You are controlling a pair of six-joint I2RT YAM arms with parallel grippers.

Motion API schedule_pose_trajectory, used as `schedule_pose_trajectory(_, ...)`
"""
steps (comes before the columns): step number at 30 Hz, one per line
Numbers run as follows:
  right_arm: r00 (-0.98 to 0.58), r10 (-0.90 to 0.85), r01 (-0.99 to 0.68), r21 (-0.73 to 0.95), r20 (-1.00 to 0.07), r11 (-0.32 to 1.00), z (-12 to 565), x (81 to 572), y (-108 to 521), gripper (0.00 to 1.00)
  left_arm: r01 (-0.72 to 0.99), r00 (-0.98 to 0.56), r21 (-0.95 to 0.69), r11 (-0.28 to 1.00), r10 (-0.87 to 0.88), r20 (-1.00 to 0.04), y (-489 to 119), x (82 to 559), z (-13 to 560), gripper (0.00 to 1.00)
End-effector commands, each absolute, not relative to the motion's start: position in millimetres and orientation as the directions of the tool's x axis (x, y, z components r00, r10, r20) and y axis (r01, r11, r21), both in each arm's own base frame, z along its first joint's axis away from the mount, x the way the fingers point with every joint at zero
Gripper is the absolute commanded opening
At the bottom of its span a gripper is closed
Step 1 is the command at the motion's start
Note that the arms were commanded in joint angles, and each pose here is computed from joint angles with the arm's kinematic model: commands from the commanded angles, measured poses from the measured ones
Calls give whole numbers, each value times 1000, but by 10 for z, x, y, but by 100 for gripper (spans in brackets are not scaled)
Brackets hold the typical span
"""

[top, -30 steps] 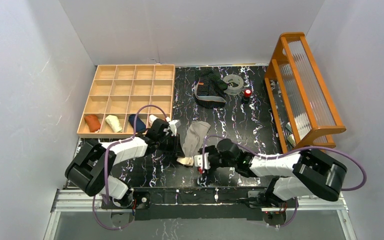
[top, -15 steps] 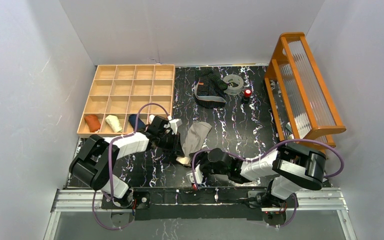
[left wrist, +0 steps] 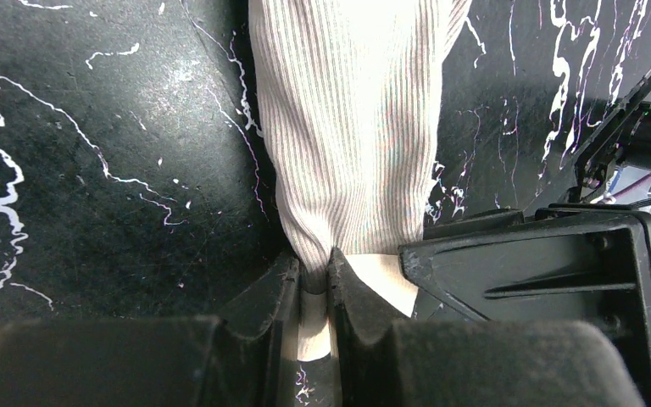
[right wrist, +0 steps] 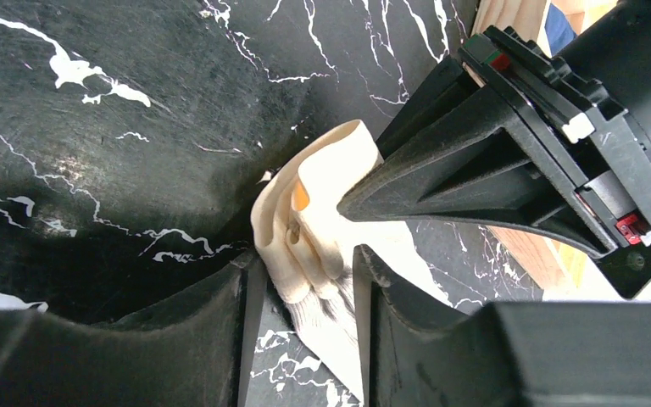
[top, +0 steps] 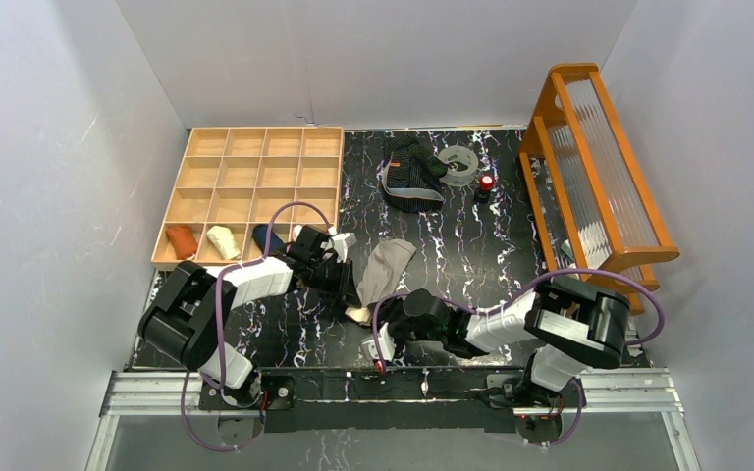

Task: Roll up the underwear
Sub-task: Roll the underwear to the center of the board.

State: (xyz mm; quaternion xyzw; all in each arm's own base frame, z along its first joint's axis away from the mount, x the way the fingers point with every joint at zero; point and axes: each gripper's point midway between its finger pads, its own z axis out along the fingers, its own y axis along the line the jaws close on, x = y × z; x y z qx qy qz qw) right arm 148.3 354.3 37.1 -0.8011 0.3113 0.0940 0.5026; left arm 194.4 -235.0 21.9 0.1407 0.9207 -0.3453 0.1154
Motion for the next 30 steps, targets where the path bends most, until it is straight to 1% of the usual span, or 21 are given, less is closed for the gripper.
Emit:
schedule_pose_trajectory(1, 804, -357, -584, -745, -475, -323, 373, 1410, 3654, 49, 331, -939, -597, 731, 193, -283, -2313, 1920, 178, 0)
schedule_pose_trajectory(5, 804, -358, -584, -745, -475, -322, 364, 1410, 3668, 44, 325, -941, -598, 733, 192, -277, -2310, 1913, 172, 0)
schedule_pose_trajectory(6, 803, -360, -584, -747, -475, -318, 369, 1415, 3666, 40, 325, -941, -596, 735, 191, -278, -2304, 1912, 170, 0)
schedule_pose_trajectory(8, 797, -361, -592, -743, -484, -312, 373, 1414, 3679, 28, 319, -943, -595, 738, 181, -280, -2300, 1918, 174, 0)
schedule_pose_trajectory(10, 775, -387, -616, -736, -500, -282, 376, 1452, 3675, 23, 308, -945, -599, 739, 167, -280, -2296, 1928, 184, 0)
schedule_pose_trajectory(12, 735, -425, -652, -724, -528, -227, 369, 1523, 3650, 12, 298, -947, -602, 741, 151, -284, -2292, 1940, 210, 0)
schedule_pose_trajectory(14, 684, -436, -694, -705, -584, -144, 408, 1575, 3616, 2, 284, -948, -600, 748, 127, -292, -2271, 1958, 238, 4)
schedule_pose_trajectory(15, 651, -432, -723, -683, -624, -104, 443, 1585, 3606, 1, 280, -948, -603, 747, 118, -294, -2266, 1954, 254, 5)
schedule_pose_trajectory(16, 620, -418, -754, -652, -665, -79, 477, 1570, 3600, 1, 280, -947, -609, 742, 110, -302, -2266, 1954, 290, 9)
schedule_pose_trajectory(18, 542, -361, -823, -566, -759, -47, 568, 1510, 3617, 1, 269, -947, -612, 743, 86, -311, -2250, 1955, 331, 29)
schedule_pose_trajectory(19, 486, -326, -864, -502, -811, -40, 611, 1455, 3630, 1, 267, -944, -617, 741, 72, -322, -2250, 1963, 360, 35)
schedule_pose_trajectory(20, 445, -294, -890, -453, -846, -45, 644, 1413, 3641, 1, 264, -942, -623, 736, 59, -330, -2253, 1965, 385, 38)
schedule_pose_trajectory(21, 412, -267, -909, -415, -871, -45, 676, 1388, 3647, 1, 258, -941, -627, 735, 45, -335, -2249, 1962, 412, 40)
schedule_pose_trajectory(25, 241, -169, -969, -248, -956, 23, 770, 1379, 3558, 1, 251, -925, -649, 718, -20, -380, -2263, 2021, 543, 45)
schedule_pose_trajectory(27, 158, -124, -986, -163, -980, 30, 780, 1345, 3496, 1, 246, -913, -653, 717, -54, -404, -2250, 2051, 610, 47)
schedule_pose_trajectory(30, 100, -78, -994, -103, -992, 38, 789, 1276, 3428, 1, 249, -893, -670, 699, -102, -439, -2264, 2104, 712, 49)
